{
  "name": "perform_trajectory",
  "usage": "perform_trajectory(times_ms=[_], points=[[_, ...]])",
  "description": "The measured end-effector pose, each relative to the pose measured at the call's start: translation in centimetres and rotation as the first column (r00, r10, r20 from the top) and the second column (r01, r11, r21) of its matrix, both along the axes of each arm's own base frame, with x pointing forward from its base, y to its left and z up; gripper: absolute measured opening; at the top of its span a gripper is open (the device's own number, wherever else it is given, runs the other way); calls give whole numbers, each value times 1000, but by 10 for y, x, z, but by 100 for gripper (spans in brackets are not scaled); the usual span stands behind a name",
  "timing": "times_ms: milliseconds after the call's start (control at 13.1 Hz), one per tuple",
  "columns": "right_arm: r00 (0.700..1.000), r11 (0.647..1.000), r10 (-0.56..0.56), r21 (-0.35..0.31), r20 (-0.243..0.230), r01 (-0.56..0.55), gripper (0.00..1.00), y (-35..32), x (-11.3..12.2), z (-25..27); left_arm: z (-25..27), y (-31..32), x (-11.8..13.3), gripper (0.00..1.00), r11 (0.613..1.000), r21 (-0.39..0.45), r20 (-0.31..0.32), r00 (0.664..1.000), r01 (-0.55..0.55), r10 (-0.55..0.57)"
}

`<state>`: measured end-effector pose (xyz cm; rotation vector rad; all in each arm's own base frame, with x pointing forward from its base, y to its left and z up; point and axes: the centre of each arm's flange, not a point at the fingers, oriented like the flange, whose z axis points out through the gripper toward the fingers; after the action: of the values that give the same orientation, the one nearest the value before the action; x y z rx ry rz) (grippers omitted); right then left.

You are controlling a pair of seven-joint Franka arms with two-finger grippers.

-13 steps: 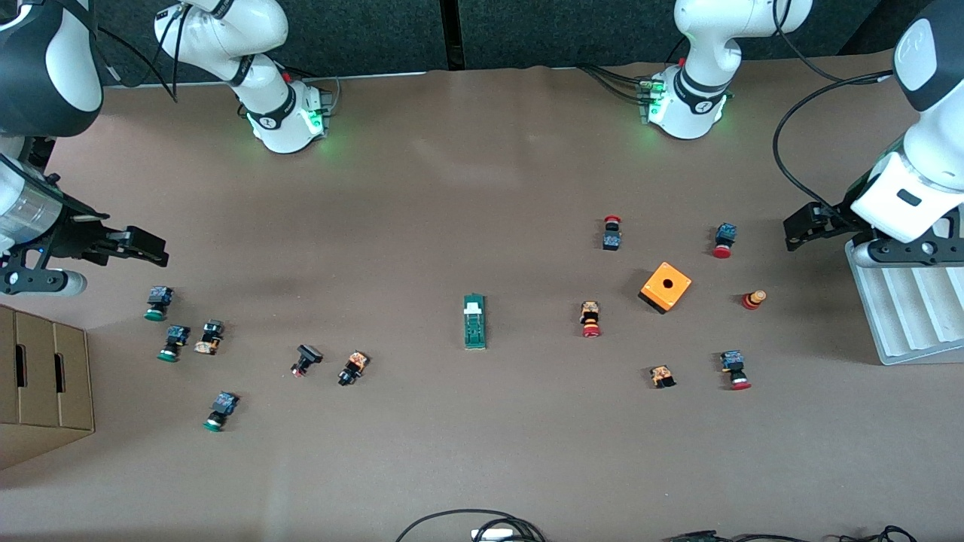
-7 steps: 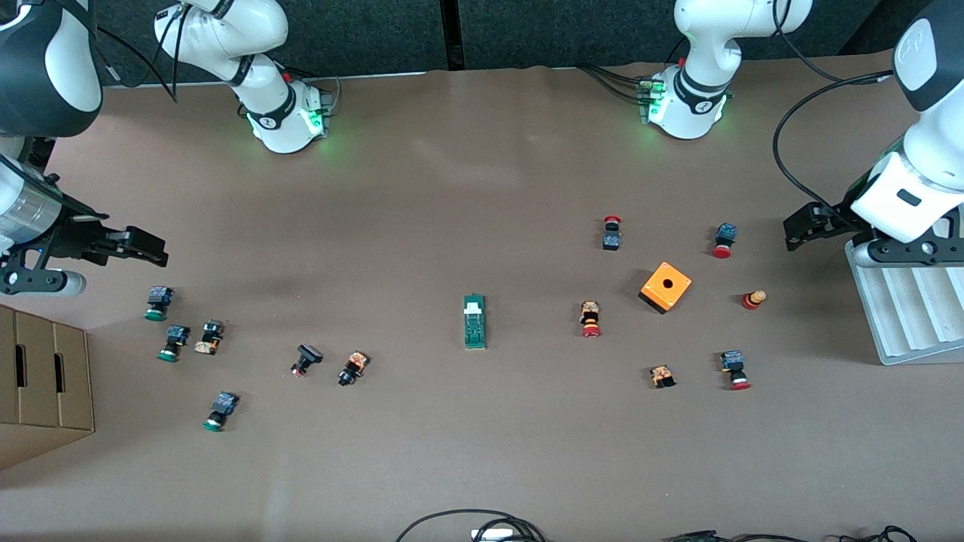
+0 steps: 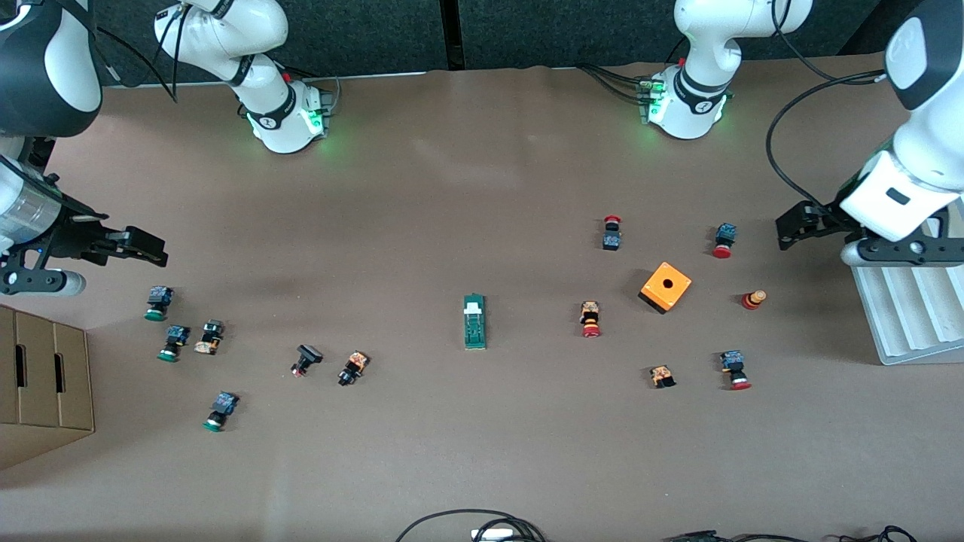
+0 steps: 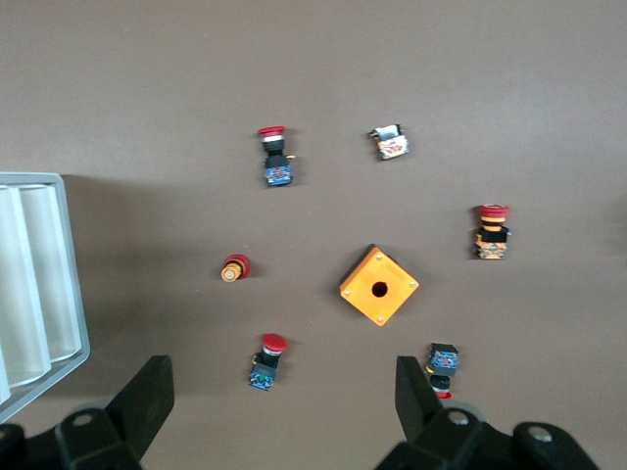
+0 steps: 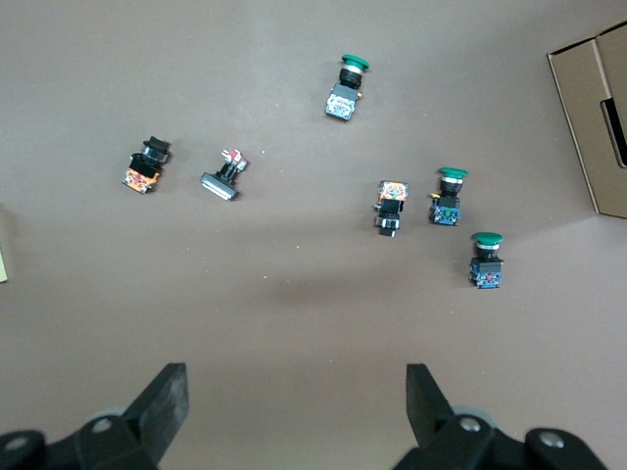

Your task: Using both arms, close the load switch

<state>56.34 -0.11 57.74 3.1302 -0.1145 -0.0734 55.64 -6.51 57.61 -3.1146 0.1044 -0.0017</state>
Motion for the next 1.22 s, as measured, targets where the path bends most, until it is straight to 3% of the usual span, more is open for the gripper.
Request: perform_trajectory(times_ms=[305,990,1219], points=[[1000,1000,0,0,0,0,100,0,0,0,-3,-51,-6,100,997,-28,-3,998,68,-68],[1000,1000,-5,-1,0,5,100,-3,0,0,-13,-180,-20,100,990,-89,30,994,-105,108],[1000,1000,-3,-1,0,3,100,-2,0,0,-24,-225,-26,100,986,-96,72,987,-135,142]])
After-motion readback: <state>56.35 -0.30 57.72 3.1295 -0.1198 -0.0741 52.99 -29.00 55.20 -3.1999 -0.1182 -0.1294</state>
